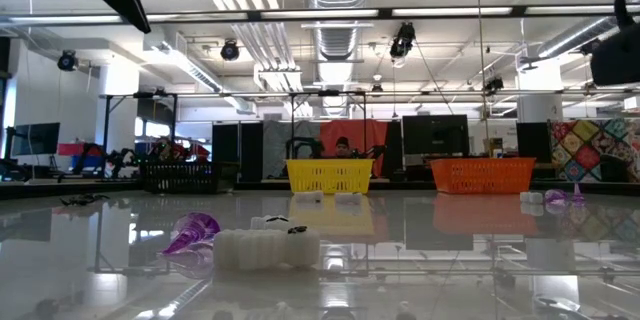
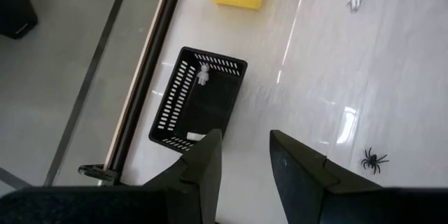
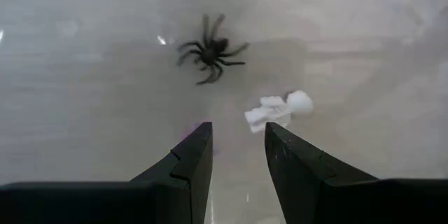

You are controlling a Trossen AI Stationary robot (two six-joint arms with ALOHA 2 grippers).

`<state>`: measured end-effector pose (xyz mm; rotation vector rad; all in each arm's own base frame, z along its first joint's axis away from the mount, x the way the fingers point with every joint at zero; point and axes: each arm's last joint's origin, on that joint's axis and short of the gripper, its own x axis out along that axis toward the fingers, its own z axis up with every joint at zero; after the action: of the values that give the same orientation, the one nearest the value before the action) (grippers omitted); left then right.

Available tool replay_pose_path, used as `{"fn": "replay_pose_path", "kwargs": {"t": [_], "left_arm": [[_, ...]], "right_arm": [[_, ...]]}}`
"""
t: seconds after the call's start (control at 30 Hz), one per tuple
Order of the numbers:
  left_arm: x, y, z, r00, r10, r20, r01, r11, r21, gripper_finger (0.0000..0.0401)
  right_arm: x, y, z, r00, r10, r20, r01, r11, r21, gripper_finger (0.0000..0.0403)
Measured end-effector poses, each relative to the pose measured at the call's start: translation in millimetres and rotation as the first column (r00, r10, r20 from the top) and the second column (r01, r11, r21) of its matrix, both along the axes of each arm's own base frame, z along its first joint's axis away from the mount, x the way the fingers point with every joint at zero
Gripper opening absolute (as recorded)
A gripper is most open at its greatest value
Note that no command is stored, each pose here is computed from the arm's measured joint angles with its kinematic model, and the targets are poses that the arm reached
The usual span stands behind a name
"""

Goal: Sort Halloween decoration
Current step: Put the white skeleton toy into the black basket

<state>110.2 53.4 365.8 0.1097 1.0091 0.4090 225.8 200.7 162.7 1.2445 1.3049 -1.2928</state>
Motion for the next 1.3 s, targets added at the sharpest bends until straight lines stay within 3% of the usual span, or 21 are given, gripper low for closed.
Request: {"fn": "replay_pose_path", "kwargs": {"t": [0.2,0.77,0.9,1.1,1.3], "left_arm": [[-1,0,0,1.0,0.0,-0.003,0.0,1.0,-0.001,0.0105],[-1,0,0,1.0,0.0,-0.003,0.0,1.0,-0.001,0.0105],[-1,0,0,1.0,0.0,-0.003,0.0,1.0,-0.002,0.0105],[0,0,0,1.0,0.0,-0.005,0.0,1.0,-0.003,0.0105],[0,0,0,1.0,0.0,-0.006,0.0,1.0,-0.003,0.0105]], "right_arm": [[-6,-1,-8,0.996,-0.021,-0.091,0.025,0.999,0.045,0.0123],[-15,-7,-29,0.995,-0.023,-0.094,0.027,0.999,0.042,0.012],[-16,-8,-30,0.995,-0.016,-0.094,0.02,0.999,0.04,0.0093],[-17,-8,-33,0.995,0.005,-0.097,-0.001,0.999,0.043,0.0019],[-17,-8,-31,0.995,0.012,-0.098,-0.007,0.999,0.045,0.001]]}}
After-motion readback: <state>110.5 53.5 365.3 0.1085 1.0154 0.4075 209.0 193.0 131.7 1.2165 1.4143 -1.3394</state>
